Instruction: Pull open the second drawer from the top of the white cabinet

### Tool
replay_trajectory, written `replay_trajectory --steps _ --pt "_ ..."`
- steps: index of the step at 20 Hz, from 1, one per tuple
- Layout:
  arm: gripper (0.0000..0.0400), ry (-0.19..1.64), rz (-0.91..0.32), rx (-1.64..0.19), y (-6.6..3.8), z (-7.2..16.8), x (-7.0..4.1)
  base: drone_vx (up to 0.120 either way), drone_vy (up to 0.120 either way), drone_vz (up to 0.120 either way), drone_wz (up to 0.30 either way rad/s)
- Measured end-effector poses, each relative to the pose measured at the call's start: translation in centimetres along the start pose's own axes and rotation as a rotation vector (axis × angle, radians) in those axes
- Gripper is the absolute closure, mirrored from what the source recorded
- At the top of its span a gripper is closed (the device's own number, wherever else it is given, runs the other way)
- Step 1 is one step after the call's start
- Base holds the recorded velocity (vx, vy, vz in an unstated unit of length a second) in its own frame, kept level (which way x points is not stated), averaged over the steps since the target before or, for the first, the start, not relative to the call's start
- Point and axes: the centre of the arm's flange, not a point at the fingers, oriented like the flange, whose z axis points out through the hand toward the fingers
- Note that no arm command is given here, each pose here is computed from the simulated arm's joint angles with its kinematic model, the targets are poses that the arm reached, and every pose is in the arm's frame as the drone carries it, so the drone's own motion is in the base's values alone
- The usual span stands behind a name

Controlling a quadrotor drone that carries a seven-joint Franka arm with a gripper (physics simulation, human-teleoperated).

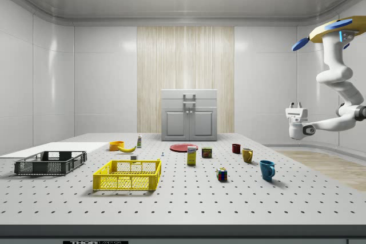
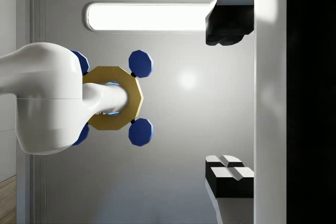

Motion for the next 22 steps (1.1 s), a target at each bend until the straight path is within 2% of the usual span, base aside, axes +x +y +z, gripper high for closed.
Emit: replay_trajectory --steps 8,10,12,14,17,22 --pt "0.0099 -0.007 0.001 0.015 0.0 -2.2 0.2 0.000 0.000 0.000 0.000" --pt "0.0096 -0.219 0.004 0.224 2.0 -1.8 2.3 0.000 0.000 0.000 0.000" --pt "0.0093 -0.444 0.005 0.444 3.9 -0.5 4.3 0.000 -0.020 0.000 0.000" --pt "0.0093 -0.627 0.005 0.625 5.2 1.2 5.6 0.100 -0.120 0.000 0.000" --pt "0.0095 -0.823 0.004 0.818 6.2 3.4 6.6 0.120 -0.120 0.053 0.000" --pt "0.0098 -0.995 0.004 0.988 6.7 5.7 7.1 0.120 -0.120 0.120 0.000"
